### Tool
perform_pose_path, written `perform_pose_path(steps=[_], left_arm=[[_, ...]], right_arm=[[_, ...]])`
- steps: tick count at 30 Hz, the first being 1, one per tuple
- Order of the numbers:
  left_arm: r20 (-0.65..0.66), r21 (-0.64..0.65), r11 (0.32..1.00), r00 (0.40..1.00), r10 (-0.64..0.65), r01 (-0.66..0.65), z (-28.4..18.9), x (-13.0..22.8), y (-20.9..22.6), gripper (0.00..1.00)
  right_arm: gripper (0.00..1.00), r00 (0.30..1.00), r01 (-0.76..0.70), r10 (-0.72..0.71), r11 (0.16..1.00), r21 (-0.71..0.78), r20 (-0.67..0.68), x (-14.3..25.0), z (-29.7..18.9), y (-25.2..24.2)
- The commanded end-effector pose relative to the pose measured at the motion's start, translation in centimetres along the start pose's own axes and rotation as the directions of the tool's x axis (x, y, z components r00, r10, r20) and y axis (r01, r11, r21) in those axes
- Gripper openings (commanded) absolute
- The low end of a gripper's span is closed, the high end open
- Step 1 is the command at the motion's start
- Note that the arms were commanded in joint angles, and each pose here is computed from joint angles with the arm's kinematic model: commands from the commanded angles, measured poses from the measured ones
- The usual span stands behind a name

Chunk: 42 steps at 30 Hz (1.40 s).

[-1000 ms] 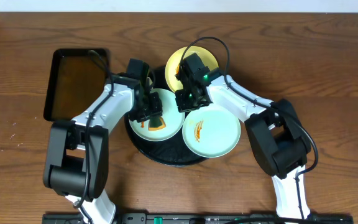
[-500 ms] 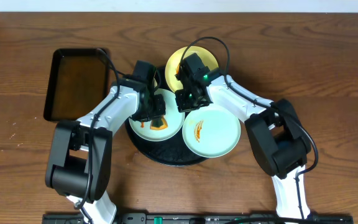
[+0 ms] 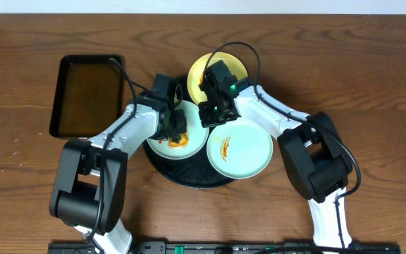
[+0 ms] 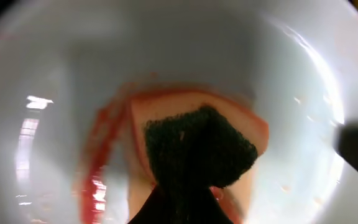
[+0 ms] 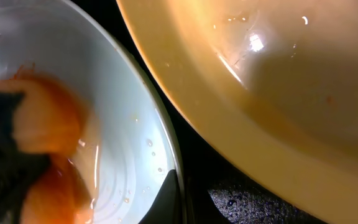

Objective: Clean dirty plates on tray and stack at the side
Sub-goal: 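Scrub the light-blue plate with the sponge in the left gripper, then keep scrubbing the left light-blue plate with the sponge, left gripper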

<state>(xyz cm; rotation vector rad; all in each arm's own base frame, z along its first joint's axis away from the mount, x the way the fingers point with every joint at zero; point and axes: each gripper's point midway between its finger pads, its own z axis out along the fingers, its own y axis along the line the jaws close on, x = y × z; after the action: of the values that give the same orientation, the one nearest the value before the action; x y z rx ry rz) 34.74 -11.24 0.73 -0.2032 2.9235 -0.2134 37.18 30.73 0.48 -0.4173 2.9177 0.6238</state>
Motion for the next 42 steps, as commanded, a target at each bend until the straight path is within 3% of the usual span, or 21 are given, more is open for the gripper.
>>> perform_pose_path(steps=[1, 6, 13, 21, 27, 33, 42], left_arm=[[0.069, -0.241, 0.971, 0.998, 0.009, 0.008, 0.3, -0.8, 4.8, 0.08], [0.122, -0.342, 0.939, 0.992, 0.02, 0.023, -0.3, -1.8, 6.6, 0.08], [0.137, -0.344, 0.939, 0.989, 0.049, 0.001, -1.4, -2.7, 6.6, 0.08], [0.176, -0.074, 0.997, 0.984, 0.03, -0.017, -4.9, -3.3, 1.4, 0.07], [0.114, 0.06, 0.996, 0.991, -0.075, 0.069, -4.2, -2.2, -0.7, 0.08], [0.019, 0.036, 0.986, 0.987, -0.162, 0.162, -1.2, -0.3, 0.0, 0.07], [-0.102, 0.016, 0.992, 0.987, -0.126, 0.128, 1.3, 2.2, 0.4, 0.07]], right_arm=[[0.01, 0.999, 0.022, -0.021, 0.999, 0.031, -0.036, 1.3, 1.0, -0.4], [0.01, 0.999, 0.022, -0.021, 0.999, 0.032, -0.037, 1.3, 1.0, -0.4], [0.01, 0.999, 0.021, -0.02, 0.999, 0.032, -0.038, 1.4, 1.0, -0.5], [0.01, 0.999, 0.021, -0.02, 0.999, 0.035, -0.037, 1.3, 1.0, -0.5], [0.01, 0.999, 0.021, -0.02, 0.999, 0.034, -0.036, 1.3, 1.0, -0.5], [0.01, 0.999, 0.022, -0.02, 0.999, 0.034, -0.036, 1.3, 1.0, -0.5], [0.01, 0.999, 0.022, -0.02, 0.999, 0.035, -0.036, 1.3, 1.0, -0.5]])
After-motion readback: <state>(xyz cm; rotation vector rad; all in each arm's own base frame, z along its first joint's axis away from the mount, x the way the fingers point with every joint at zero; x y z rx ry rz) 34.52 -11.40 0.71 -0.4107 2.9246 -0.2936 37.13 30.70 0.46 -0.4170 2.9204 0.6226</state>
